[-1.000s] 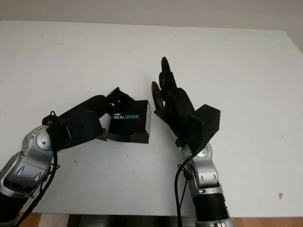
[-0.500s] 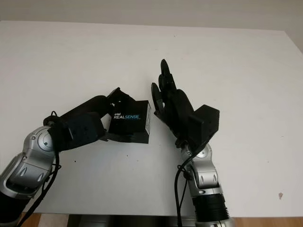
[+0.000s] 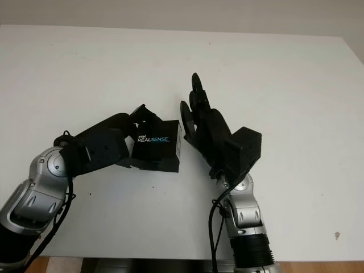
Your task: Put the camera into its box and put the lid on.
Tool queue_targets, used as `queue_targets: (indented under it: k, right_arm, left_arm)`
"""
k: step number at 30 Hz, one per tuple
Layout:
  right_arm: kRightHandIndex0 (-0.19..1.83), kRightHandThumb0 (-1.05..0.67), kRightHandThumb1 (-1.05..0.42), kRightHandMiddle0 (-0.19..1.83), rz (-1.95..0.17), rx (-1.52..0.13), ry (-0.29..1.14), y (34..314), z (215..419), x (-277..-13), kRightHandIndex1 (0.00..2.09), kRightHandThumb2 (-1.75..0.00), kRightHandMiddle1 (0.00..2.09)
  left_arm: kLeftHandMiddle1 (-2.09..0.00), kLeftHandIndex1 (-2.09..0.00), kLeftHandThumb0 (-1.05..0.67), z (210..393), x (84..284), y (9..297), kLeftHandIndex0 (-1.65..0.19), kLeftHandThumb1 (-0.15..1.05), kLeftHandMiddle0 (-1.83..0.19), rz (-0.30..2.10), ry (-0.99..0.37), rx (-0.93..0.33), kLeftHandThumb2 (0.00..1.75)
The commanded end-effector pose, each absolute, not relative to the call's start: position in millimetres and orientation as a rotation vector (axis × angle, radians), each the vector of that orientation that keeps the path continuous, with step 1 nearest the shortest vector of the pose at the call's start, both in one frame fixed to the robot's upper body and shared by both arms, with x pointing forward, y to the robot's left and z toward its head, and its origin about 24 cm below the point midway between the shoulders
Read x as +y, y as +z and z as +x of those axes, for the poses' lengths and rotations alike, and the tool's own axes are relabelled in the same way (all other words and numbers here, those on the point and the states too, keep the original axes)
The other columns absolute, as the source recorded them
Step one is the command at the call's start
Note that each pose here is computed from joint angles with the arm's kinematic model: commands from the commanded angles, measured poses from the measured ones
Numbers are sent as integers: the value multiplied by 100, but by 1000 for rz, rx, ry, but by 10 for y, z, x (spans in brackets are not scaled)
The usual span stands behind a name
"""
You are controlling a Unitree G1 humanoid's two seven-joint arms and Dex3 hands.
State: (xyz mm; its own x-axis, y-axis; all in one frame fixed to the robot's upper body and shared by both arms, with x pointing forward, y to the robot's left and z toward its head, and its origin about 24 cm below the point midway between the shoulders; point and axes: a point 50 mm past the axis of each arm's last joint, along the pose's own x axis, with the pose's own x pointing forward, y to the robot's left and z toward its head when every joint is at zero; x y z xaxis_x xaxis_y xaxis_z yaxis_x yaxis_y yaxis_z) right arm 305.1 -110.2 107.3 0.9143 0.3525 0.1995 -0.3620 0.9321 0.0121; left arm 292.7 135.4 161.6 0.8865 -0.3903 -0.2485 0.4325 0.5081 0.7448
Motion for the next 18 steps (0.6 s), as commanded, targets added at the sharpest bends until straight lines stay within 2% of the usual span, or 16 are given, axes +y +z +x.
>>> queue_targets:
  k: [1, 6, 16, 17, 18]
  right_arm:
    - [-19, -74, -105, -19, 54, -192, 367, 1050, 3033, -1097, 0, -63, 2]
    - [-19, -74, -105, -19, 58, -191, 365, 1047, 3031, -1091, 0, -63, 2]
    - [-19, -73, -105, -19, 55, -192, 367, 1043, 3035, -1088, 0, -62, 2]
    - [-19, -74, -105, -19, 52, -193, 366, 1045, 3036, -1087, 0, -62, 3]
    - [-19, -73, -105, -19, 52, -194, 366, 1046, 3037, -1085, 0, -63, 3]
  left_arm:
    - [-160, -137, -46, 2898, 1196, 1649, 19, 105, 7, 883, -560, 27, 16]
    - [-152, -136, -46, 2899, 1180, 1673, 19, 105, 6, 881, -565, 50, 16]
    - [-151, -132, -46, 2889, 1176, 1688, 19, 105, 6, 890, -576, 47, 16]
    - [-146, -123, -46, 2886, 1176, 1690, 19, 105, 8, 895, -582, 43, 16]
    - [-131, -111, -47, 2883, 1175, 1691, 19, 105, 10, 905, -589, 35, 16]
